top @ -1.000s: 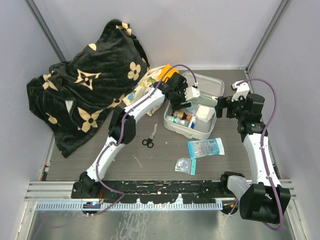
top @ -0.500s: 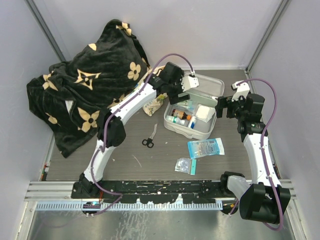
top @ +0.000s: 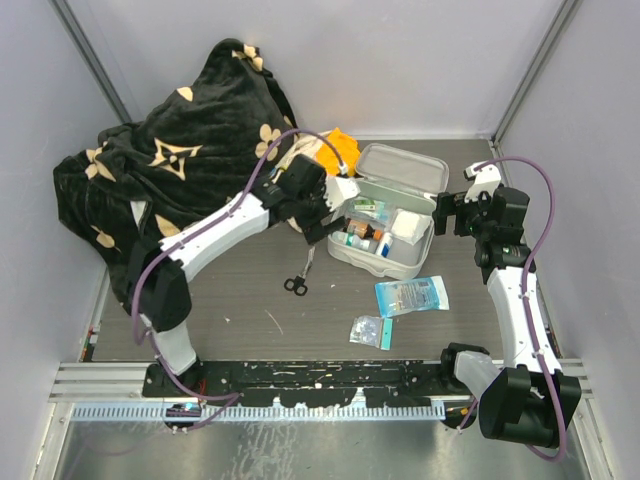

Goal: Organize the medicine kit
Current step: Pick up the scissors from the center of the board.

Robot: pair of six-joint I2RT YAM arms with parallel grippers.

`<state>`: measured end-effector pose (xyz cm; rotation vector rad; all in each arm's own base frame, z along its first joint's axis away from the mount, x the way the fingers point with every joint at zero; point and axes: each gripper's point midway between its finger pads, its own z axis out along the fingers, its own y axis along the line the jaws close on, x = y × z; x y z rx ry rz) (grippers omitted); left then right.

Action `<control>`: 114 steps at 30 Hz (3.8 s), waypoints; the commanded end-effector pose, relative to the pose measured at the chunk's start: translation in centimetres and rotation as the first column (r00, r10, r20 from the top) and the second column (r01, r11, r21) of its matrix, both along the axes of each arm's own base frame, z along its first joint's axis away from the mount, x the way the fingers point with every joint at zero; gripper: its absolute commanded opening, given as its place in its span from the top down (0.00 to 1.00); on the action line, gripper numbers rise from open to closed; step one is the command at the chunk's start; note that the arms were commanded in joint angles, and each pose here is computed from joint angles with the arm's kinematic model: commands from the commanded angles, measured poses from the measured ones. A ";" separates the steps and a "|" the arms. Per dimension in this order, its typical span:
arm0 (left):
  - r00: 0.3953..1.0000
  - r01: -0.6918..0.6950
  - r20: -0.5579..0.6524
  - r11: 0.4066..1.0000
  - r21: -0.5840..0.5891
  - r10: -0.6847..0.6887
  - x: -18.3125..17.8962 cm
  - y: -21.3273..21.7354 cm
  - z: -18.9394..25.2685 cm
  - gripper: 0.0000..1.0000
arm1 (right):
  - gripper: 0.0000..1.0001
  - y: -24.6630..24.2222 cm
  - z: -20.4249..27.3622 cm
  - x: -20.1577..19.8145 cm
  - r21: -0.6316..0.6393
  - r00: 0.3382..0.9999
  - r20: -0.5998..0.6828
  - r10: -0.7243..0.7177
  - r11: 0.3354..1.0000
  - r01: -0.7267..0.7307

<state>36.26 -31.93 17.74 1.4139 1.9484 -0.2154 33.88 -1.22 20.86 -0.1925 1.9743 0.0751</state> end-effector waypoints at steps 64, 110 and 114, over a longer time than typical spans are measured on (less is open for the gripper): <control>0.927 -0.081 -0.354 0.988 0.134 0.124 -9.0 4.3 -15.3 0.65 | 0.00 0.5 0.6 0.5 0.000 0.999 0.024 0.042 0.999 -0.042; 0.932 0.092 -0.362 0.956 0.277 0.016 -10.7 7.4 -16.9 0.74 | 0.00 0.6 0.7 0.4 -0.002 0.998 0.028 0.049 0.999 -0.049; 0.944 0.075 -0.329 0.965 0.253 0.012 -10.5 7.3 -16.3 0.80 | 0.00 0.5 0.8 0.4 -0.001 0.999 0.032 0.043 0.999 -0.043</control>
